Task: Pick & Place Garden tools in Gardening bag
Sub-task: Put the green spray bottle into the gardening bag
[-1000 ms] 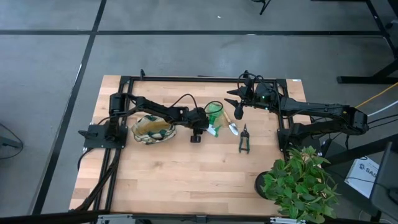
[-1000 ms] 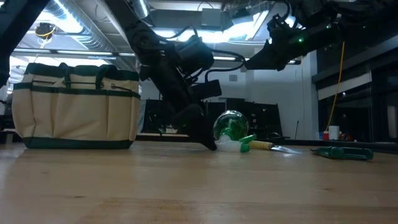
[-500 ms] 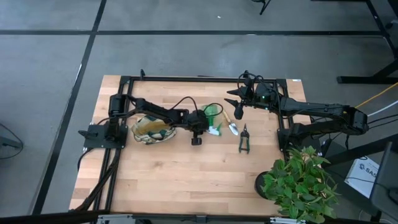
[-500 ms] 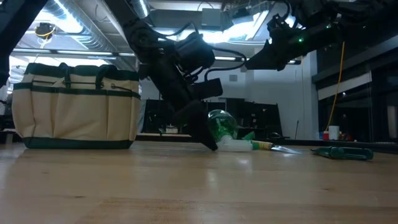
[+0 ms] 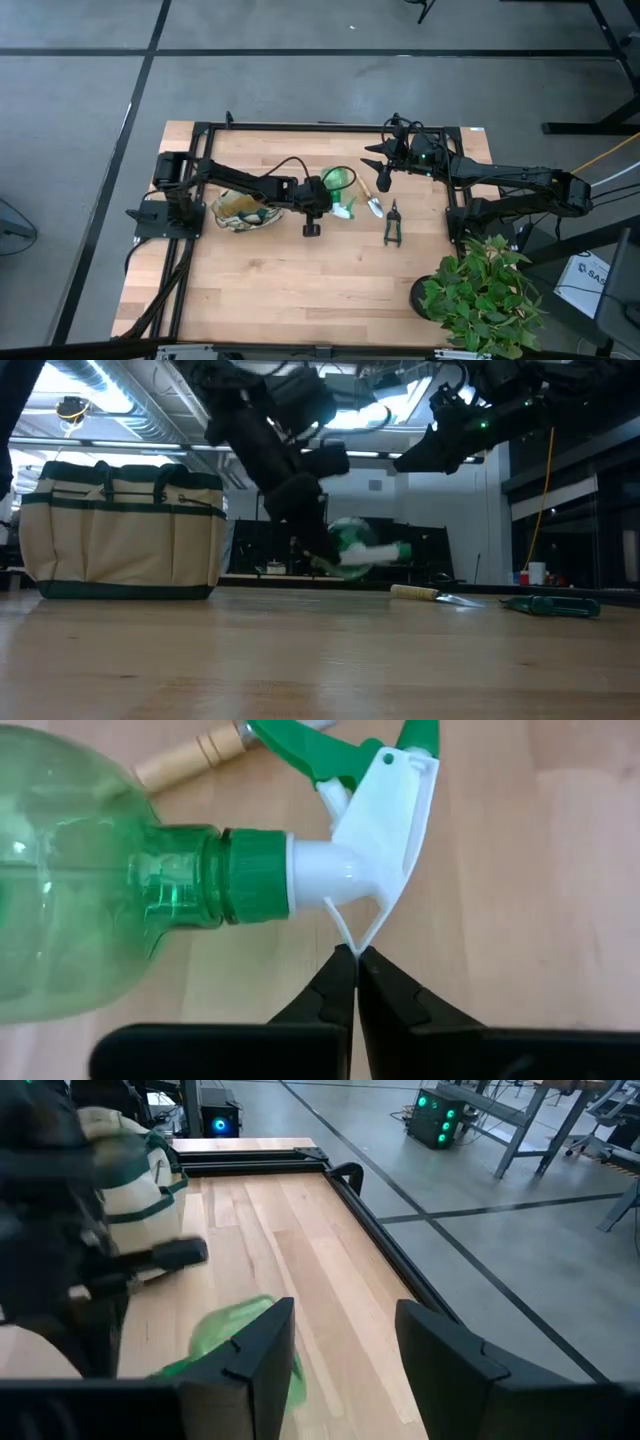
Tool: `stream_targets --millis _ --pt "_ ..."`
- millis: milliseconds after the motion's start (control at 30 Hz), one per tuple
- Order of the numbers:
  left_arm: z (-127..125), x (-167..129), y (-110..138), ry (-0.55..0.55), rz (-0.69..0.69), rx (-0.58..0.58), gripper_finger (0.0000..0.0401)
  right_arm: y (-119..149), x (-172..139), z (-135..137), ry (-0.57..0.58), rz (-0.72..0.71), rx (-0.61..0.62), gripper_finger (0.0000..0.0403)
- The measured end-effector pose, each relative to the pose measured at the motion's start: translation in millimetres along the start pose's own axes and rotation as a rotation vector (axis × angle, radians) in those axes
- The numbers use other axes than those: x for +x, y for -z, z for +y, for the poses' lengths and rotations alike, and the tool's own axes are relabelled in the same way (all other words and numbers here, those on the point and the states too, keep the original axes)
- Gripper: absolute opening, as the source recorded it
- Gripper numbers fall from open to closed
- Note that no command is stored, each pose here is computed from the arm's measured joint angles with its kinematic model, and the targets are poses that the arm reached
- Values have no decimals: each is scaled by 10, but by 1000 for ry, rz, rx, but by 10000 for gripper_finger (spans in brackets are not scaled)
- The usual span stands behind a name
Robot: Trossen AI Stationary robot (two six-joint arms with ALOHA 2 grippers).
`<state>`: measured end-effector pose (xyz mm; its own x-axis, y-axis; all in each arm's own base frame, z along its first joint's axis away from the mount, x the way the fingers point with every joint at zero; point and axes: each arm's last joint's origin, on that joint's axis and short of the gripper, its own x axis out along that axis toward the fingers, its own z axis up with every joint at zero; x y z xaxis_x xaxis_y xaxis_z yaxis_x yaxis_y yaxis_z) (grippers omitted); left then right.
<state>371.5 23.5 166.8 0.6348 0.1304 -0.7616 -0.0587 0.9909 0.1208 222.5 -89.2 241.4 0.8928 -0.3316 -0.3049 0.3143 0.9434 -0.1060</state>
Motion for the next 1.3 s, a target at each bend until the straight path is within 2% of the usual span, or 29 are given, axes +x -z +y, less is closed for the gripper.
stream_targets --millis 267,533,1000,1300 --pt "-25 -422 -96 -94 -10 18 2 3 -1 1 -1 4 0 179" --pt "-14 -957 -107 -127 3 2 3 12 0 2 -2 12 0 179" --pt "-108 -1830 -13 -72 -73 -75 3 36 -1 3 -4 37 1 179" --pt "-165 -2352 163 92 -110 -223 3 34 -1 4 -5 35 1 179"
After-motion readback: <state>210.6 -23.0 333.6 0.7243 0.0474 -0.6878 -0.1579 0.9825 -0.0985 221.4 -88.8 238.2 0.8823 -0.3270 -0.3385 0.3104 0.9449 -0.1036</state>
